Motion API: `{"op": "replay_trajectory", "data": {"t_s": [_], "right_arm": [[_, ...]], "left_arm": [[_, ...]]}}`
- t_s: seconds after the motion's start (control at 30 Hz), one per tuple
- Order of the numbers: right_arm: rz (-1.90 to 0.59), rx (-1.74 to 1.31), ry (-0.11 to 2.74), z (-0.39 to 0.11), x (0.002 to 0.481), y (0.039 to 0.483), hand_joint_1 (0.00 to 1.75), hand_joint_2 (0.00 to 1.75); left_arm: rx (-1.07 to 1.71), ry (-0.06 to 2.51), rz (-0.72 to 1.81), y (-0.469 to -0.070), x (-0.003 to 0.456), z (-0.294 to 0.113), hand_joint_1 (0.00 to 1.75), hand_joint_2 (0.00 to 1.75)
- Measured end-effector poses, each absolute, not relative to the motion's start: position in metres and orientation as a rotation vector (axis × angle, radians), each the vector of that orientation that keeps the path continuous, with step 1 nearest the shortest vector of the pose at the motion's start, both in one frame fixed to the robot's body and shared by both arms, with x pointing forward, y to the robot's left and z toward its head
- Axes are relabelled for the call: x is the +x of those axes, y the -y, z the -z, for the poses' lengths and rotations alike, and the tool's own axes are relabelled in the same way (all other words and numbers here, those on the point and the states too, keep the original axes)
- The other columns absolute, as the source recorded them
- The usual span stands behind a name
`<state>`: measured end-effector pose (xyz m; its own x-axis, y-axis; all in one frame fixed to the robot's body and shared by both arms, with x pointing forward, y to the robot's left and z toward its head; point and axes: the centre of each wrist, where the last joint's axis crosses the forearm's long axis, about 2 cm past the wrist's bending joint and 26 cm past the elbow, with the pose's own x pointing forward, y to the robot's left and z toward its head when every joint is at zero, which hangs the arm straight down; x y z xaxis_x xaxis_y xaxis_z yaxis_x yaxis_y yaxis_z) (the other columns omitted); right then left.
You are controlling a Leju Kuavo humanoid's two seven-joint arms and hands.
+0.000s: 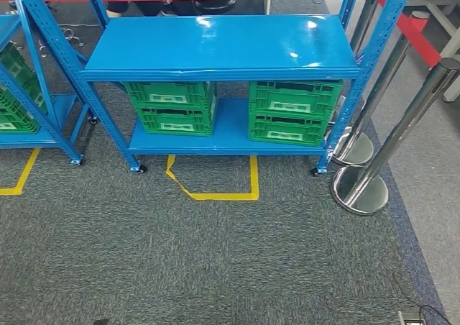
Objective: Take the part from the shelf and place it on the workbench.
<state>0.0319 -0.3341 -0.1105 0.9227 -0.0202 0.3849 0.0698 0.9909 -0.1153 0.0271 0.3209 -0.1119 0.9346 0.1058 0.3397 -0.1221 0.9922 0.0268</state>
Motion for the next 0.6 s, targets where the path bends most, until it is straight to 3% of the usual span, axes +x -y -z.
{"op": "replay_trajectory", "data": {"t_s": [0.6], "right_arm": [[-0.029, -0.032, 0.258, 0.112, 0.009, 0.307, 0.00, 0.00]], "left_arm": [[-0.004, 0.240, 0.097, -0.299, 0.004, 0.113, 0.00, 0.00]]}}
